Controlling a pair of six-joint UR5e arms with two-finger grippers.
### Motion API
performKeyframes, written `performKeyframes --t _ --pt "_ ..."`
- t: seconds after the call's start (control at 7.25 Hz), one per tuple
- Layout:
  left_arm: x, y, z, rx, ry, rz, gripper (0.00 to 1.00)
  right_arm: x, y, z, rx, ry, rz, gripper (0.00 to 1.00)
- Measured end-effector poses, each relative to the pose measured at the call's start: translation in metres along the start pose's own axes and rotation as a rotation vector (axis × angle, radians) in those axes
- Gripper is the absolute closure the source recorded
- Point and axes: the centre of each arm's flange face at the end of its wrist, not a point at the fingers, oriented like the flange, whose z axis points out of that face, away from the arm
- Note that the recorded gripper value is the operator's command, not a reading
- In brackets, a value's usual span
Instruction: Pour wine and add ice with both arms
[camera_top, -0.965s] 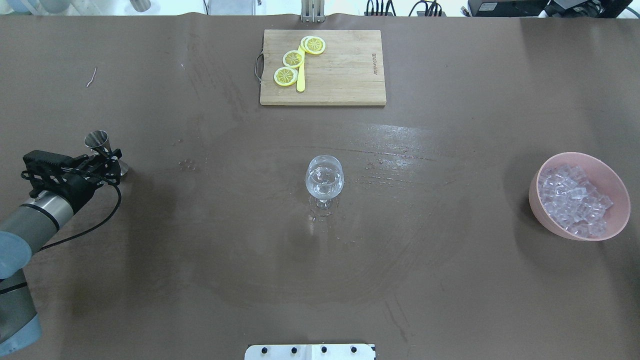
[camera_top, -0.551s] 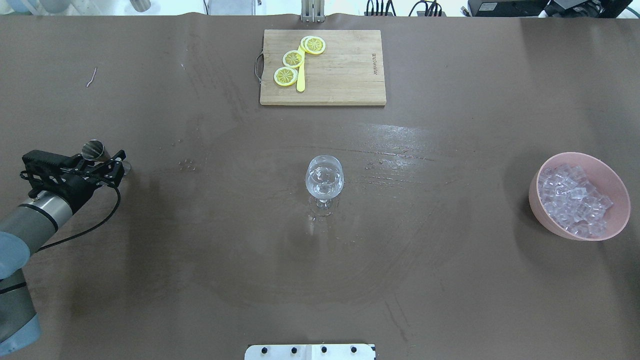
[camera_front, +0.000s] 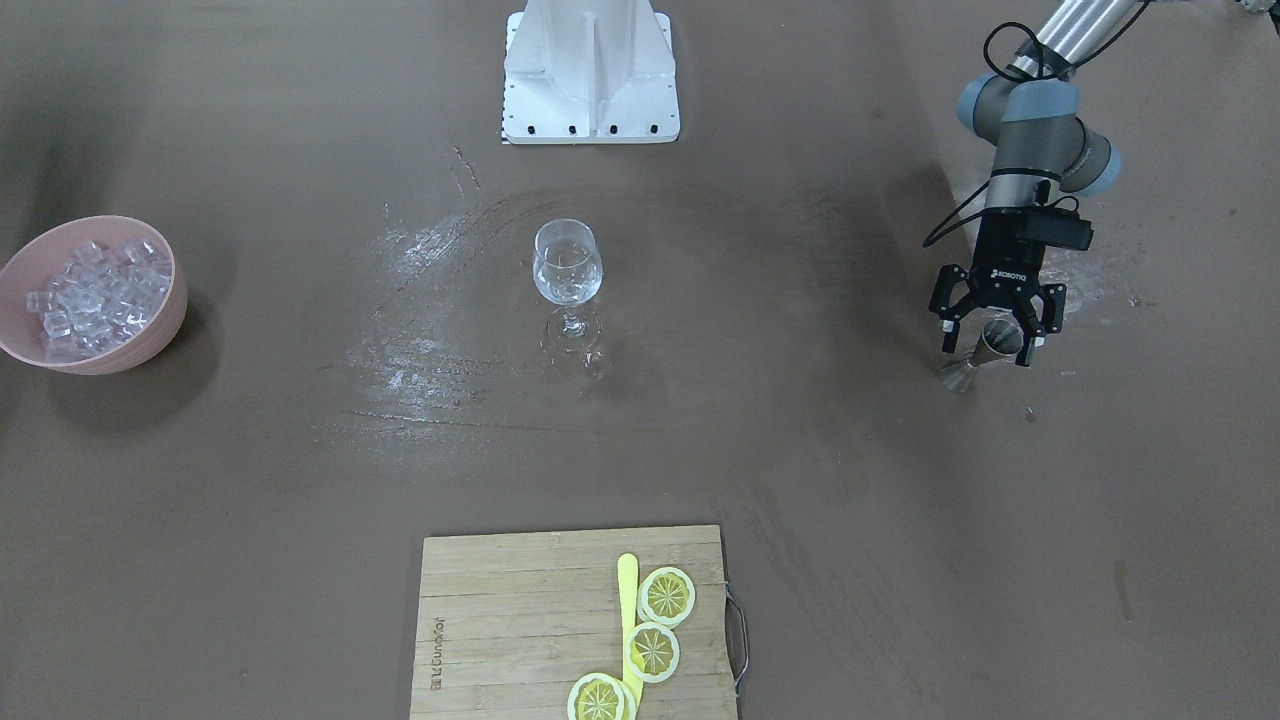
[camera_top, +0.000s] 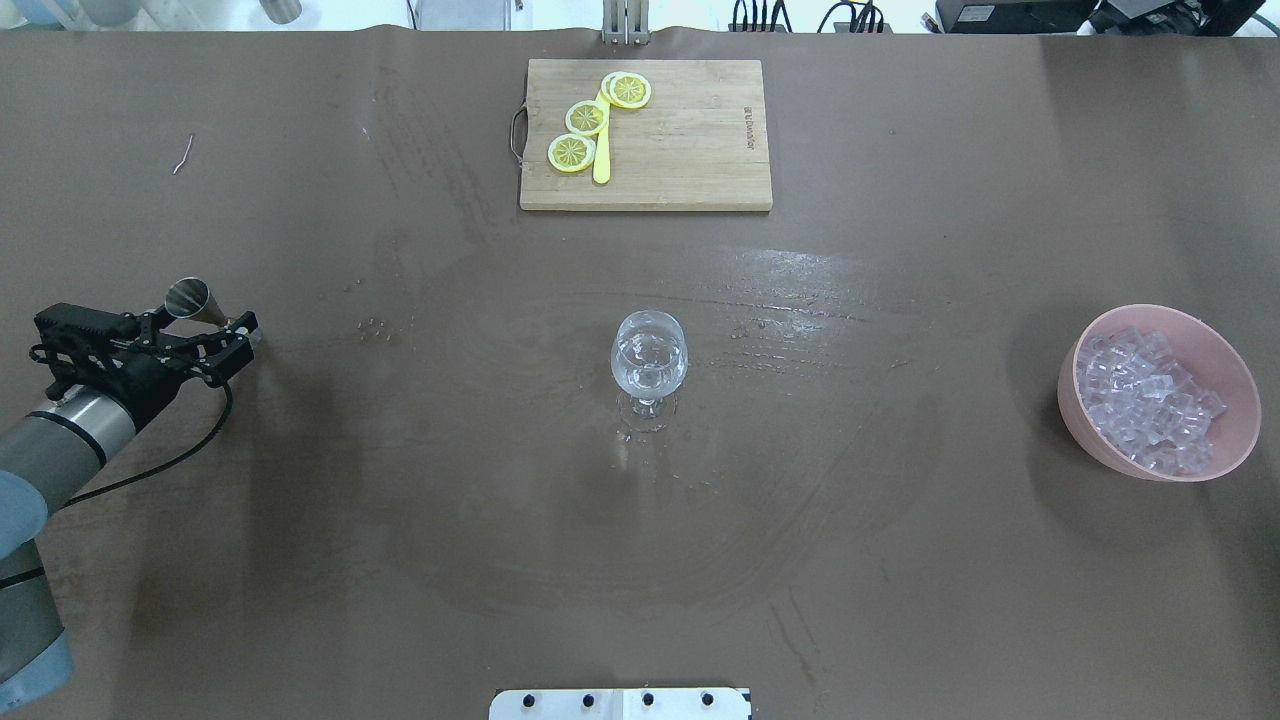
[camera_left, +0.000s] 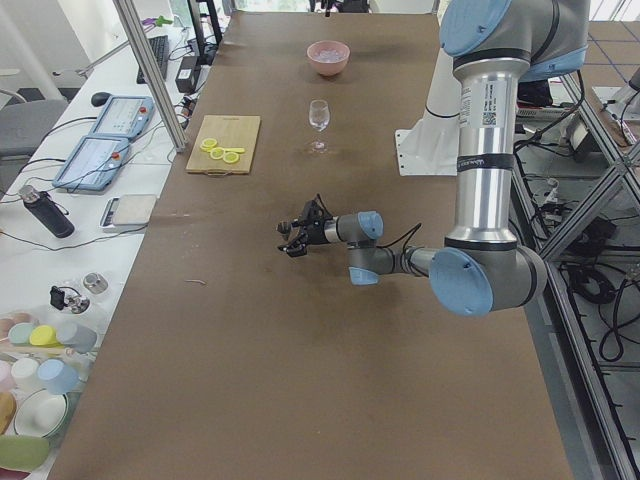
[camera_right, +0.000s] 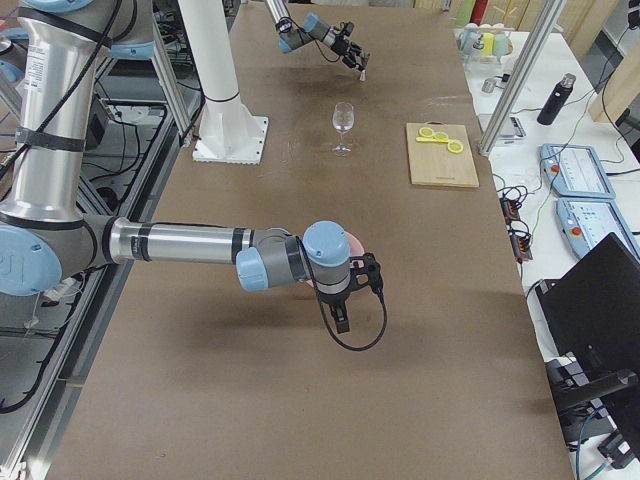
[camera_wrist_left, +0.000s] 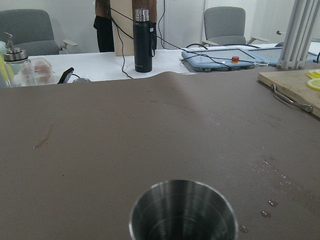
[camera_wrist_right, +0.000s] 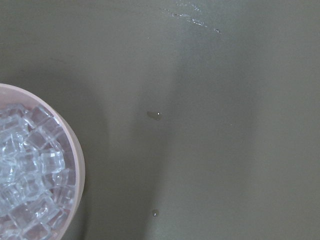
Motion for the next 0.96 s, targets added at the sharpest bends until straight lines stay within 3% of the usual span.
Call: performKeyframes --t 0.55,0.96 --pt "-0.023 0.020 -0.030 -0.028 0.041 0.002 0.03 0.000 0.000 0.000 0.000 0.000 0.000 0.00" --pt "-0.018 0.027 -0.047 -0.057 0.110 0.033 0.03 0.000 0.001 0.000 0.000 0.000 -0.001 0.00"
